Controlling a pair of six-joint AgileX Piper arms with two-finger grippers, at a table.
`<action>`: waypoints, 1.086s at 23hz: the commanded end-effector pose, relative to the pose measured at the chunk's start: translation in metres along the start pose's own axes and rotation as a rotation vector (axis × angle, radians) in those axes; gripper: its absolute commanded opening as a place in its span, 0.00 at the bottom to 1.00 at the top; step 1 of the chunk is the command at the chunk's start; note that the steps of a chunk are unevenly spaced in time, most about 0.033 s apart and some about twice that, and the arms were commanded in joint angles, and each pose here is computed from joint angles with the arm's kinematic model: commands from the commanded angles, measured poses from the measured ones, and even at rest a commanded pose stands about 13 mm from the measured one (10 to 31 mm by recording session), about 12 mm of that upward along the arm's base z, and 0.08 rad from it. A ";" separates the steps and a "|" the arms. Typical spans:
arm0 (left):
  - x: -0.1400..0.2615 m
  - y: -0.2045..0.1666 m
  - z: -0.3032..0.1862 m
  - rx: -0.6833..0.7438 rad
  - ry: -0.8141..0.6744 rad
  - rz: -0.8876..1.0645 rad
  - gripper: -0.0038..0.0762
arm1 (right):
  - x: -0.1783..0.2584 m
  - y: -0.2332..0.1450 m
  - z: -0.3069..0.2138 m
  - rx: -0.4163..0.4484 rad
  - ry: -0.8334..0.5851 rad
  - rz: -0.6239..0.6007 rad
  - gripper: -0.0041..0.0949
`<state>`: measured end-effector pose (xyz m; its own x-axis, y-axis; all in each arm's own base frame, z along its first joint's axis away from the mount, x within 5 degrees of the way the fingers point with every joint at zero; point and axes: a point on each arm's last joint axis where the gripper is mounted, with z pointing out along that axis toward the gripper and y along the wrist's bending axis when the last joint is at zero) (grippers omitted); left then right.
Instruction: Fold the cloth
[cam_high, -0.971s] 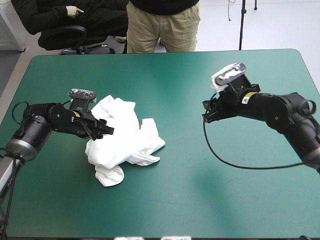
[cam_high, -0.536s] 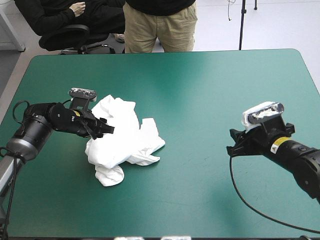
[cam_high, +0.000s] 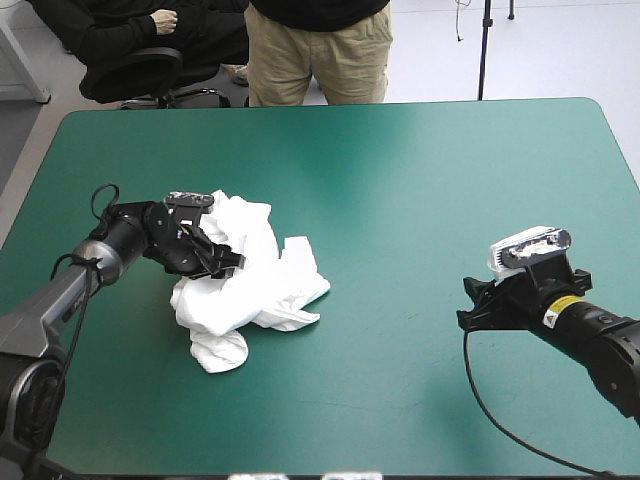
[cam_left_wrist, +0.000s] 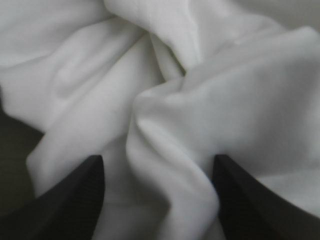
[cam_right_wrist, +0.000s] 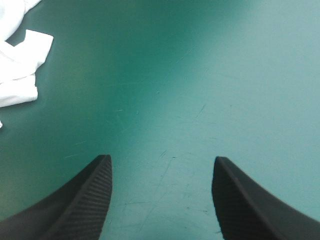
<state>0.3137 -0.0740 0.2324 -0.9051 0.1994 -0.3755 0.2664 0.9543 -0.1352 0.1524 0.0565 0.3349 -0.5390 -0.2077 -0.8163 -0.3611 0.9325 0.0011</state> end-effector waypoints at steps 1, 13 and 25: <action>-0.010 -0.001 0.005 0.016 -0.025 -0.019 0.61 | -0.013 -0.001 -0.007 0.010 -0.100 -0.004 0.61; -0.021 -0.120 0.029 0.274 -0.052 0.369 0.03 | -0.029 -0.012 -0.034 0.144 -0.184 -0.055 0.61; 0.033 -0.224 0.053 0.385 0.100 0.660 0.03 | -0.027 -0.015 -0.042 0.176 -0.171 -0.049 0.61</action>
<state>0.2640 -0.2807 0.2018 -0.5315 0.7141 -0.4556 0.8366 0.5268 -0.1502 0.1407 0.0368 0.3635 -0.4707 -0.2264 -0.8527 -0.2479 0.9615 -0.1185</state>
